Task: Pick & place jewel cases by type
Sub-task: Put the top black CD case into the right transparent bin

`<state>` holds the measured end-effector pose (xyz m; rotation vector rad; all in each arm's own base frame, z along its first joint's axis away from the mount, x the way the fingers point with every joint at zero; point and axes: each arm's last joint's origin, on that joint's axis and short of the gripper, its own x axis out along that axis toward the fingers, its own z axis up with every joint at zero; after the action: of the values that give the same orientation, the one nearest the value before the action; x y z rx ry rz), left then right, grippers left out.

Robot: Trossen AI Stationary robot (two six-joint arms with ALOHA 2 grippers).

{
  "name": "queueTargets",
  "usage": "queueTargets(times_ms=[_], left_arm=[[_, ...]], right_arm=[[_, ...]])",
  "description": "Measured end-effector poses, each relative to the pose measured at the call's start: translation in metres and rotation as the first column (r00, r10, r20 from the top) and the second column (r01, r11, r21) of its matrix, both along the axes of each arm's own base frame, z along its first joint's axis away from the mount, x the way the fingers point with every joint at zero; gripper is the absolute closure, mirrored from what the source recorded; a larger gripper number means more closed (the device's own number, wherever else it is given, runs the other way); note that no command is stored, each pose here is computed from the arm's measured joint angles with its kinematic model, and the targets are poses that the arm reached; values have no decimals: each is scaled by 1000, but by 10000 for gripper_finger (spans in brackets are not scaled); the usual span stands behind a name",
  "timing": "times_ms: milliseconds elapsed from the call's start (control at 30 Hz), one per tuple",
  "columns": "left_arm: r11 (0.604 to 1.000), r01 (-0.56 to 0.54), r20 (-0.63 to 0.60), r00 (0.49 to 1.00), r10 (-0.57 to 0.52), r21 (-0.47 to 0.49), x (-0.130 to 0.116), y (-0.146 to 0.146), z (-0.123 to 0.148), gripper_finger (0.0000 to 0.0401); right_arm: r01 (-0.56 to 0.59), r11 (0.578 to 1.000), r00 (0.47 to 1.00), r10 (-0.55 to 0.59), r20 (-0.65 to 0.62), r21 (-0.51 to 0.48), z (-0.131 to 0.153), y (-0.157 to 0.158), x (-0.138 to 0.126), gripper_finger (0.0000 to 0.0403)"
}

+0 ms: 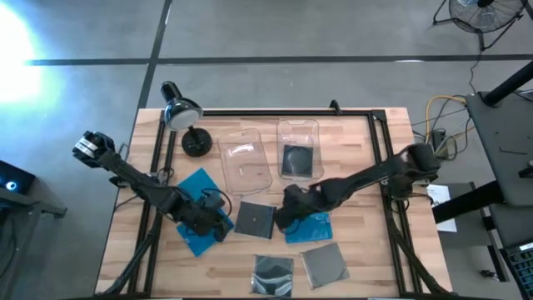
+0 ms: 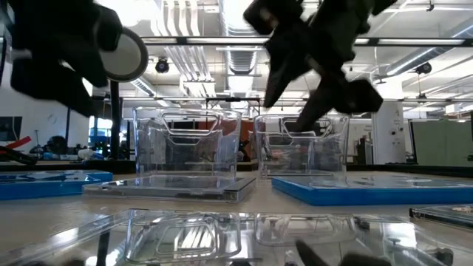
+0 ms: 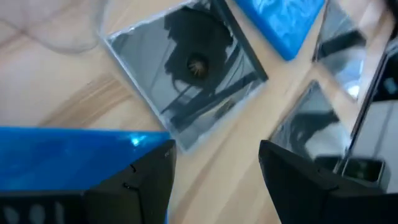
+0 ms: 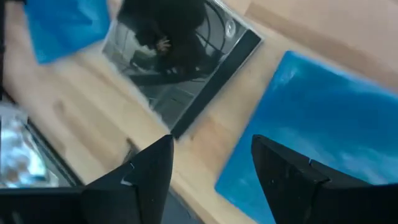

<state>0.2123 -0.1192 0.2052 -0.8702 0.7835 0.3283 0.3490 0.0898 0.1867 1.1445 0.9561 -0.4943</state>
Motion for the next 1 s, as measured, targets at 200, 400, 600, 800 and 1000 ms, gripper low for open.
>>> queueTargets(times_ms=[200, 400, 600, 800, 1000], left_arm=[[996, -36, -6, 999, 37, 77, -4, 3, -31, 188], [975, 59, -16, 998, -57, 215, 0, 1, -38, 188], [947, 110, -85, 992, -88, 302, 8, 3, -56, 188], [949, 211, -92, 977, -194, 235, 21, -5, -73, 188], [941, 238, -90, 971, -223, 242, 27, -9, -80, 188]], right_arm=[[126, 989, 990, -131, 60, 76, -36, 15, 24, 193], [196, 978, 981, -196, -13, 78, -51, 27, 26, 193], [231, 968, 973, -229, -25, 96, -57, 29, 34, 193], [257, 964, 966, -257, 1, 72, -56, 22, 37, 193], [243, 970, 970, -244, 24, 25, -56, 19, 38, 193]])
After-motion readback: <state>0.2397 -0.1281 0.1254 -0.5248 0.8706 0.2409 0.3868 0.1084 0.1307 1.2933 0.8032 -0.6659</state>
